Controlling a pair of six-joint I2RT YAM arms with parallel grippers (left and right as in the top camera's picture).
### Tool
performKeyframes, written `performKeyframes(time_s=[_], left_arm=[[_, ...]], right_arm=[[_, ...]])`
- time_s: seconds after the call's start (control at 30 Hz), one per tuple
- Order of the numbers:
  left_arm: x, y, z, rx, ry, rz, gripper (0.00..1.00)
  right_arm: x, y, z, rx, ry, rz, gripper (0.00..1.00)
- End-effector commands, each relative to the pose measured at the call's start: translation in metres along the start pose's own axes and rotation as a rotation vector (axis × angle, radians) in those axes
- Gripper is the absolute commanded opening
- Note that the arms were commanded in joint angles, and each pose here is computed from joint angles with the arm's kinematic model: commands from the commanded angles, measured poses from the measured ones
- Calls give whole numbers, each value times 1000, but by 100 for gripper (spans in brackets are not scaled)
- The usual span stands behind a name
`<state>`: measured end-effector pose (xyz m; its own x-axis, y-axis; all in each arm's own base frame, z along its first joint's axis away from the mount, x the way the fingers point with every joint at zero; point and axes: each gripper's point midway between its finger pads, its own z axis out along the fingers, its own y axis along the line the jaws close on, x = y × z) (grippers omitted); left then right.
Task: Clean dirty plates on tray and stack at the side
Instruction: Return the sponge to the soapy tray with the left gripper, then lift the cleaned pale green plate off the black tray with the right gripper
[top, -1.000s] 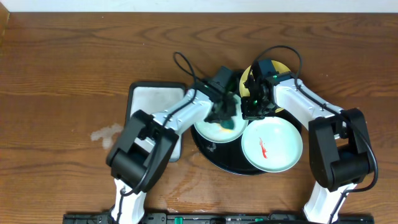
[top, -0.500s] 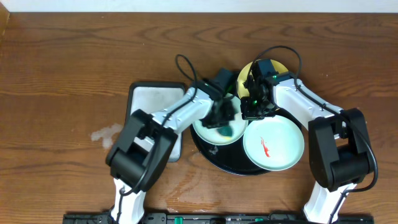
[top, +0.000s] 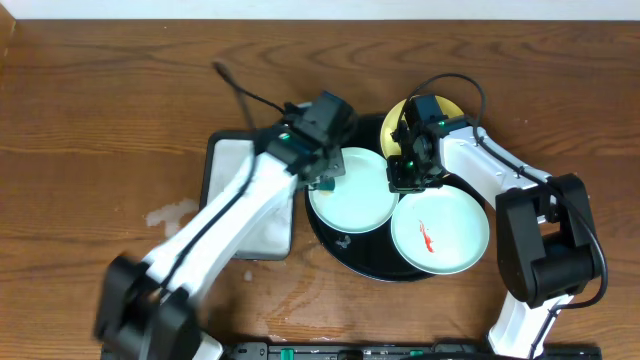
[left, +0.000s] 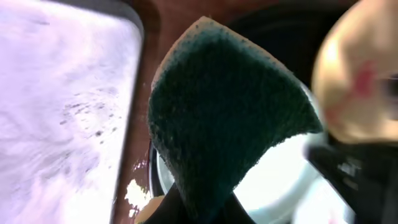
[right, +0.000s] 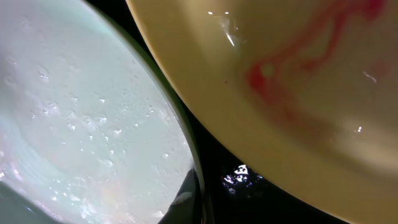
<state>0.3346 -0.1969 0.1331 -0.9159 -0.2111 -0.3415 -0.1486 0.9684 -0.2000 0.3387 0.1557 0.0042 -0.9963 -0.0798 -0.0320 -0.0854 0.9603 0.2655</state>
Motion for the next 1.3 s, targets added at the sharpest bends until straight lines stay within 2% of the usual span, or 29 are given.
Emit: performKeyframes(time_s=[0.0,0.1,0.23,0.37,0.53,0.7,0.83,1.0,1.27], left_arm=[[-12,21,-43,18,-57,9,7],[-16,54,-59,-35,-54,15,7],[-16,103,-55,-140,6,-3,9],[-3,139,-33,-205,80,-67,21],[17,161,-6,-238,132,-94,33],[21,167,3,-237,131,-107,45],[19,155,-5,-170,121,-110,52],[13,142,-28,-85,58,-110,61],[9,137,-81,-11,-93,-105,76]], right_arm=[[-6,-17,-11,79,-43,-15,1],[-12,-22,-33,146,-108,-31,1],[-18,-16,-69,222,-216,-76,1],[-19,-8,-105,310,-326,-120,1],[-19,-2,-154,477,-486,-169,1],[-13,16,-186,608,-593,-283,1],[-8,32,-196,715,-623,-416,1],[6,61,-193,758,-620,-571,1],[20,79,-211,913,-701,-631,1]])
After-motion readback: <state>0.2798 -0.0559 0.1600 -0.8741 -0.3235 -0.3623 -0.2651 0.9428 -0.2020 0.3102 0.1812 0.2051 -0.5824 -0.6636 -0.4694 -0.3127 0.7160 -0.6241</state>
